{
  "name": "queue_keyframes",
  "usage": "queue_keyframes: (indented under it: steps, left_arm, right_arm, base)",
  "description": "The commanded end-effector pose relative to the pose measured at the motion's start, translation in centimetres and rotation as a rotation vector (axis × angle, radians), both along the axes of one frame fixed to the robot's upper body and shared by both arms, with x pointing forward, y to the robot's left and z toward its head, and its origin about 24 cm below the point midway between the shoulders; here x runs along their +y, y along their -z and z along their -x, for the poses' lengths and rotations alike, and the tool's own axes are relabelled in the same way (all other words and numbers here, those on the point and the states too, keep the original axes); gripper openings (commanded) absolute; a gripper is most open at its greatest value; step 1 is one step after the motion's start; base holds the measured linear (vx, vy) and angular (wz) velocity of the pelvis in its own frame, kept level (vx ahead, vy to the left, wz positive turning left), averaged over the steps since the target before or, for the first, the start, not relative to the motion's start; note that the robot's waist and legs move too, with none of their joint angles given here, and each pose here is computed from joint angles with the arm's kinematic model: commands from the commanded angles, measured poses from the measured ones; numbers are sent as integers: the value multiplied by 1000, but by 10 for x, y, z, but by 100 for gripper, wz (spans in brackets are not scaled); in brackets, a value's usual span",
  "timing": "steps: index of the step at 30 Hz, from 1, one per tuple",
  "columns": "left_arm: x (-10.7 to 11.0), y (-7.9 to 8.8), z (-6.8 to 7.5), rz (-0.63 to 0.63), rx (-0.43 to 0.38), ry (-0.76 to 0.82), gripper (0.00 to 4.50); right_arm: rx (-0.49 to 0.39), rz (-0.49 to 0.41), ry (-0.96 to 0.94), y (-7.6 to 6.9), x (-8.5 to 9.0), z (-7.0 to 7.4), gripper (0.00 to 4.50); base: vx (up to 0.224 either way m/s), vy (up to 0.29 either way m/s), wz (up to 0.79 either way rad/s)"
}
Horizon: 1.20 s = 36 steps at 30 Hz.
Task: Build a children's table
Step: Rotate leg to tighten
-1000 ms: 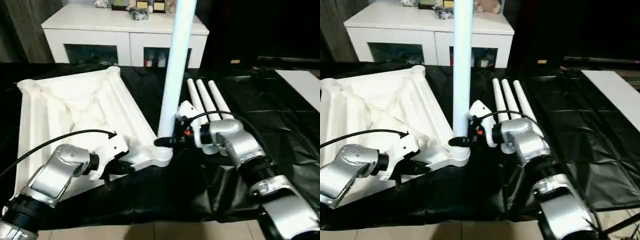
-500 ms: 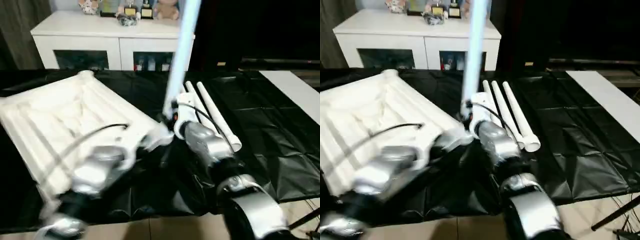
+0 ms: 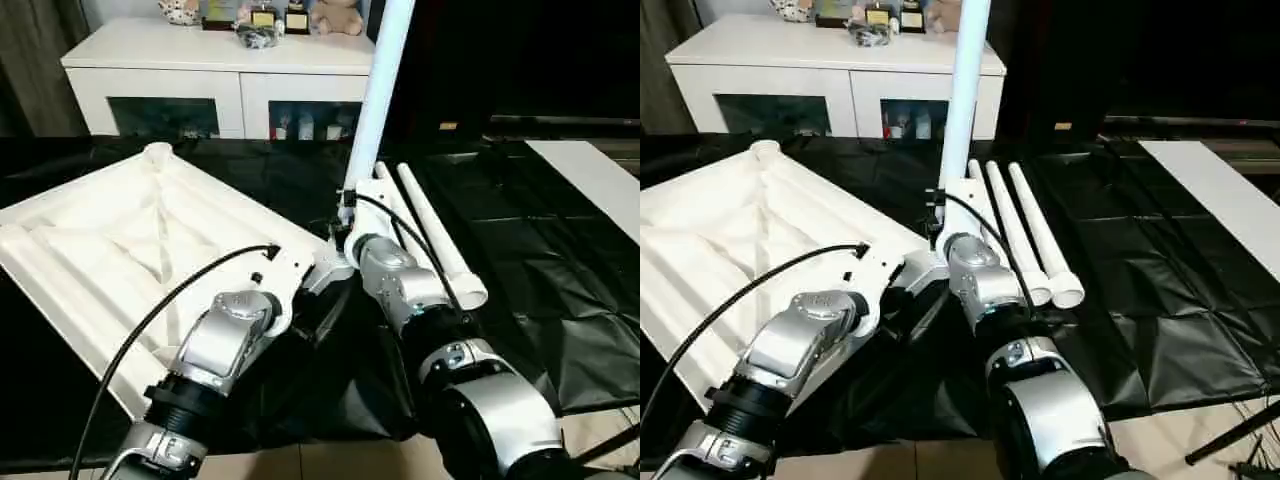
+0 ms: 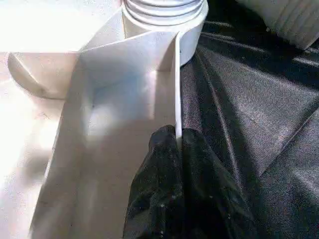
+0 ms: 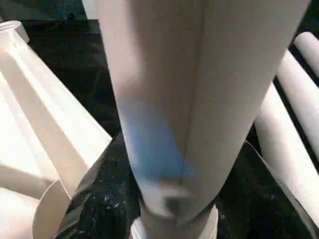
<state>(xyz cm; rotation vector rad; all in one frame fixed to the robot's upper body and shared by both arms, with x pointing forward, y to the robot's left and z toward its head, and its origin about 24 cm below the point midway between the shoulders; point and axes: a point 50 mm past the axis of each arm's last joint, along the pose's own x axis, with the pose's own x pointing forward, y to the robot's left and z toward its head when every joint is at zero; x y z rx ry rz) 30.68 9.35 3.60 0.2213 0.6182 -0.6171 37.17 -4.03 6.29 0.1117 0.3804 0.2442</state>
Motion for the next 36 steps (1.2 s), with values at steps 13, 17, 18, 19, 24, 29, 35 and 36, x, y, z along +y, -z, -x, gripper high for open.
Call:
queue_keyframes:
  steps: [13,17,18,19,24,29,35,36]
  left_arm:
    - [12,-8,1,38,-32,140,0]
    - [21,-11,3,41,-38,211,0]
    - [27,-11,5,38,-22,235,0]
    - [27,-11,5,38,-22,235,0]
    - [49,-11,18,18,7,380,0]
    - [71,-19,32,-20,-31,525,0]
    - [76,-28,31,-9,-82,553,0]
    - [75,-28,31,-8,-84,551,0]
  right_arm:
    - [130,-93,-308,14,9,15,350]
    - [72,-107,-480,1,-1,19,385]
    - [59,-92,-546,-2,-9,23,385]
    - [59,-92,-546,-2,-9,23,405]
    - [58,-43,-742,-6,-37,40,444]
    - [48,13,-916,-11,-68,61,444]
    - [31,61,-997,-10,-80,70,444]
    - [30,61,-998,-10,-80,70,444]
  base:
    - [0,0,0]
    - [0,0,0]
    - [0,0,0]
    - [0,0,0]
    - [0,0,0]
    - [0,0,0]
    - [0,0,0]
    - [0,0,0]
